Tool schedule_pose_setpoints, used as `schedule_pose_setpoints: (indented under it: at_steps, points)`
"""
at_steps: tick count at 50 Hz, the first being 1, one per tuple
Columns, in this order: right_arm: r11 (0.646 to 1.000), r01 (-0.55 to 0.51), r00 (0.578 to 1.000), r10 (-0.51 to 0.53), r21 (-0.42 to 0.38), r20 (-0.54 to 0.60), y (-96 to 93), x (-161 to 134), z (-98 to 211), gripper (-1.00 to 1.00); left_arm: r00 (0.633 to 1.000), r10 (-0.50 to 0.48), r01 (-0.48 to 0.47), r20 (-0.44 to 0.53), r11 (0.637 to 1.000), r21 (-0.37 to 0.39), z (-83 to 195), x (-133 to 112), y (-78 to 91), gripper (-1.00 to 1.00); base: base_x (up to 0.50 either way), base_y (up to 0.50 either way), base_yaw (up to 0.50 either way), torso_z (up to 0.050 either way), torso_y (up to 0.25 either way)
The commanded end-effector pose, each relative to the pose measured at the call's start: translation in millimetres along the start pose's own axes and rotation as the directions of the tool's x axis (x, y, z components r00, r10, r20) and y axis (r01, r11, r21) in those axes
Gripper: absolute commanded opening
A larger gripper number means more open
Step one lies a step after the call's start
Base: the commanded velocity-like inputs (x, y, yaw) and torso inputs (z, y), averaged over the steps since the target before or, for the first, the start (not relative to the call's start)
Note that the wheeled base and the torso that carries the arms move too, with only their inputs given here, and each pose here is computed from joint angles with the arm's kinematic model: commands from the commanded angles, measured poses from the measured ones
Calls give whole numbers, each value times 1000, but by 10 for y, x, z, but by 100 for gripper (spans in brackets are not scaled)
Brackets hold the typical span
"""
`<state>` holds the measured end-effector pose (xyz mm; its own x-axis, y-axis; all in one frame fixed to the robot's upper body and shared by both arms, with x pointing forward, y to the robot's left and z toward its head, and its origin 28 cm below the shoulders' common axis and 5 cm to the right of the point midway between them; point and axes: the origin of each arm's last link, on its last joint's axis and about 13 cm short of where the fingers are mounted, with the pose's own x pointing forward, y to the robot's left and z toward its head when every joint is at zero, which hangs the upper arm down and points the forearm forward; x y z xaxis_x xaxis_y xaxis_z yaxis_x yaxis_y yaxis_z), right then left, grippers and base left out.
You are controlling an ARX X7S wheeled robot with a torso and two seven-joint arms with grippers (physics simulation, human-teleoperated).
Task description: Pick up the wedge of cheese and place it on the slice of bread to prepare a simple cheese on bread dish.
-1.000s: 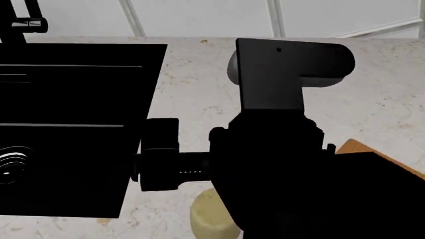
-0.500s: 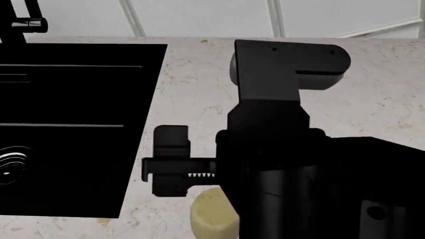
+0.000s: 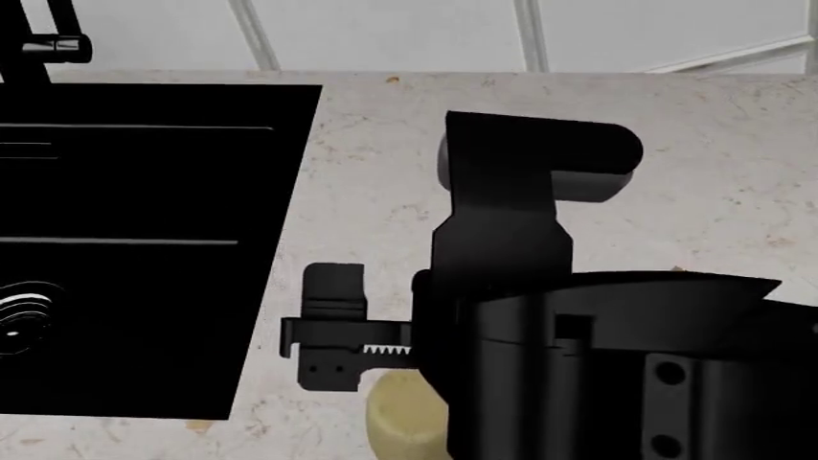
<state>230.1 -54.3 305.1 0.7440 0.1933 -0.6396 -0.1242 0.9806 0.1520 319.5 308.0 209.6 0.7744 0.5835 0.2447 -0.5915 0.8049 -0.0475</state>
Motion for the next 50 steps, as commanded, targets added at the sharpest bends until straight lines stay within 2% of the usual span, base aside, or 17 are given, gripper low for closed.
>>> schedule_pose_setpoints:
  at_steps: [1,50]
  points:
    - [1000,-1,999,1,12,-35,-23,114,-49,100,1000,-3,3,-2,1000,3,-1,1,-2,100,0,0,0,0,0]
    - [1000,-5,992,6,13,-124,-113,488,-190,100,1000,13,-13,9,1000,-18,-4,0,16,100,0,0,0,0,0]
